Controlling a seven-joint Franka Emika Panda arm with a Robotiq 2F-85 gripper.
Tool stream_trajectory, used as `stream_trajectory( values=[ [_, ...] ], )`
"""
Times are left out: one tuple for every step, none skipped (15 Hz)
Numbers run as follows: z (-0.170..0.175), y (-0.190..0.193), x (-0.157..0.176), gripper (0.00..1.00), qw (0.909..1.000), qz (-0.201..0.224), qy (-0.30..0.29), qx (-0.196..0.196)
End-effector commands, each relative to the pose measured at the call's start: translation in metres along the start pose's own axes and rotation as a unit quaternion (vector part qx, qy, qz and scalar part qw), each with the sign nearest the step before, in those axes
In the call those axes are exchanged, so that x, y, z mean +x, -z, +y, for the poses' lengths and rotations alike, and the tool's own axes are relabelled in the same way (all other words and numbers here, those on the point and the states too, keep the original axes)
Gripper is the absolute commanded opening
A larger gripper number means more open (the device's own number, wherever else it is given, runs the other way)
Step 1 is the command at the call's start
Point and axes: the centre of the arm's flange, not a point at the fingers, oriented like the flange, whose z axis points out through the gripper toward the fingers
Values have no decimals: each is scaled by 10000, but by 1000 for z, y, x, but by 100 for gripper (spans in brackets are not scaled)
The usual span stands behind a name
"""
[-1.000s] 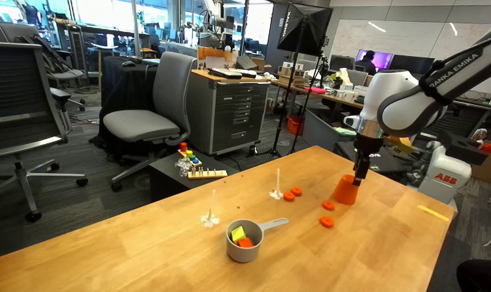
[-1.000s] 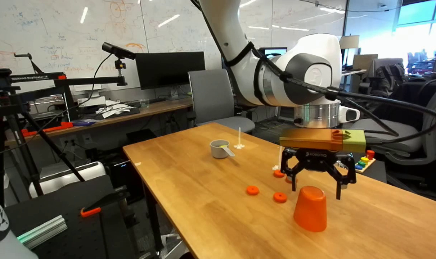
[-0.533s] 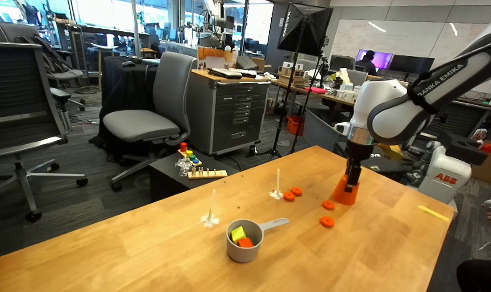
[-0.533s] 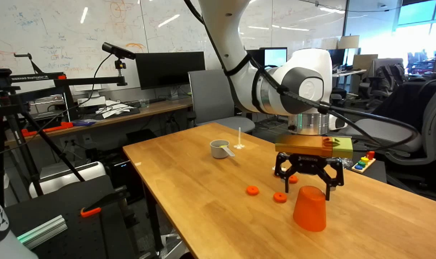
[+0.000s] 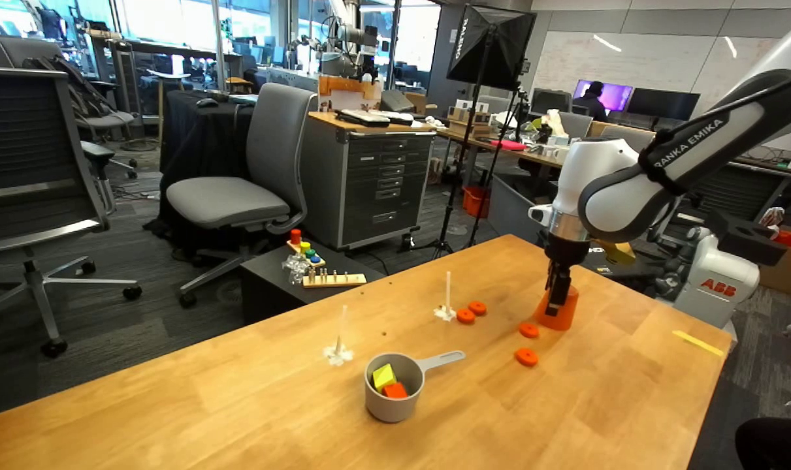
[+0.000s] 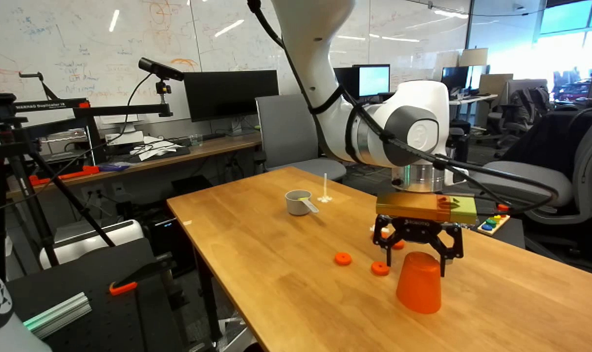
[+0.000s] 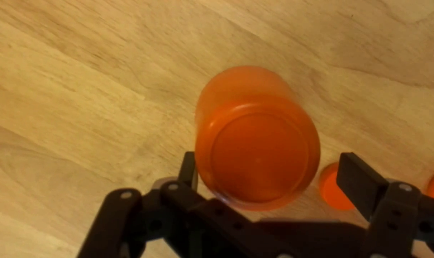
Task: Put the three blocks in the gray cup
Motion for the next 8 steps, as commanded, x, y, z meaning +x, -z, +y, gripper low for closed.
stream_trajectory(
  values=[
    [5,0,1,100,10000,-23,26,92],
    [5,0,-1,100,9999,-33,9,94],
    [5,0,-2,100,9999,-41,-5,98],
    [4,0,-5,100,9999,-64,-19,101],
    [4,0,-6,100,9999,-80,-31,102],
    [4,0,-9,100,9999,-90,-47,117],
    [4,-1,-10,100,9999,-107,-53,116],
    [3,-1,-11,100,9998,-119,-58,114]
  ],
)
